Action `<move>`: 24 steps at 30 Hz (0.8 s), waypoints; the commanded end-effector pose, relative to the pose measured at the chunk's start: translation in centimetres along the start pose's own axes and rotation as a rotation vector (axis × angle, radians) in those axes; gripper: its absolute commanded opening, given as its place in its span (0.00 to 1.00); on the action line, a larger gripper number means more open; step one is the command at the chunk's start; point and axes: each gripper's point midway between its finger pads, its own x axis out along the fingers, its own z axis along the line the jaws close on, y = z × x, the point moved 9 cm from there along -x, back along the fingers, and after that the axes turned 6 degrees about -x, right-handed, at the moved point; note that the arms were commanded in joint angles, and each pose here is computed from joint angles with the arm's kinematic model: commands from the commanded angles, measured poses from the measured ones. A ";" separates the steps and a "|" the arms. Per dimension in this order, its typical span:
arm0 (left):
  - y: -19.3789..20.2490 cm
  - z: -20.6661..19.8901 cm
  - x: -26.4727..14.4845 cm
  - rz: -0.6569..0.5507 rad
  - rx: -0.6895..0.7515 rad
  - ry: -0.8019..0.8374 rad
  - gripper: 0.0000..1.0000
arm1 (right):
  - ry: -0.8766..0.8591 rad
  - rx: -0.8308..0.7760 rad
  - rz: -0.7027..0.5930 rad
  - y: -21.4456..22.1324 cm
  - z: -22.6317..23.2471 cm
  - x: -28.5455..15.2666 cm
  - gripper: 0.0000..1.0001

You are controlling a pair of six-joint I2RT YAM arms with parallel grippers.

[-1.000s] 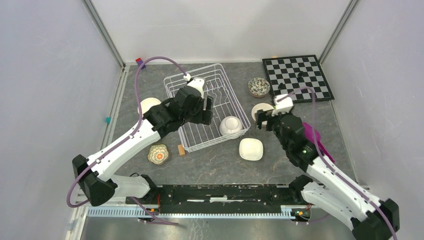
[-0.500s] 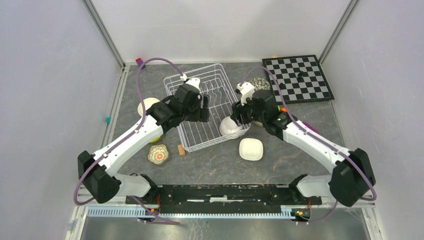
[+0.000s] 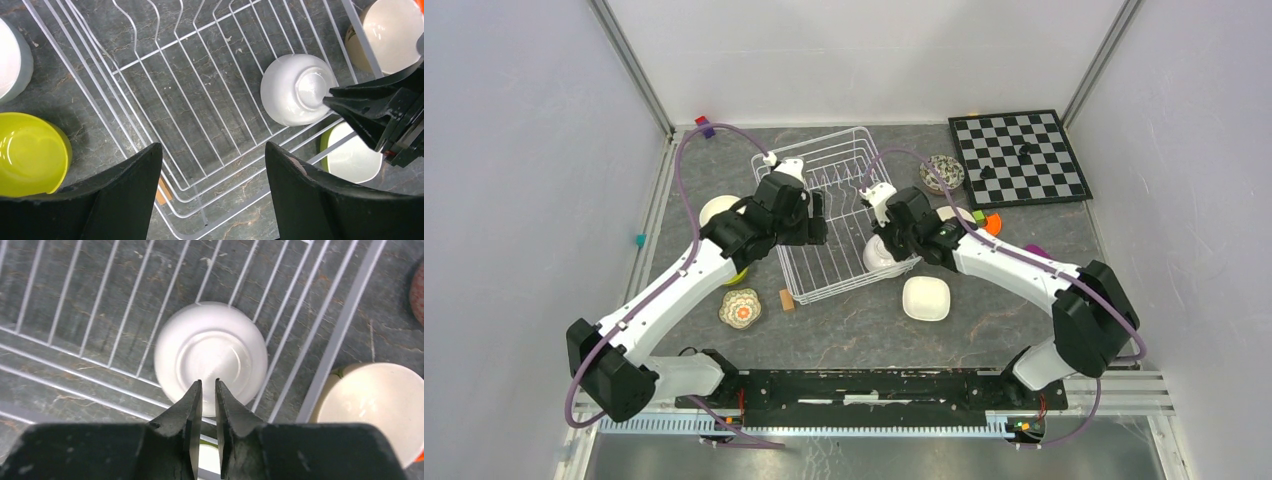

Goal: Unload the bowls from the dish rack

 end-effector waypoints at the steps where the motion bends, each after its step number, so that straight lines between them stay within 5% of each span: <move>1: -0.3 0.0 -0.2 -0.035 -0.060 0.020 0.81 | 0.111 -0.016 0.005 -0.8 -0.8 -0.1 0.21; 15: -0.8 1.8 -1.0 -0.058 -0.093 -0.039 0.80 | -0.073 -0.046 -0.078 -6.2 2.7 4.3 0.20; 24: -0.4 2.2 -0.7 -0.041 -0.102 -0.030 0.80 | -0.061 -0.056 -0.221 -9.7 2.5 1.7 0.22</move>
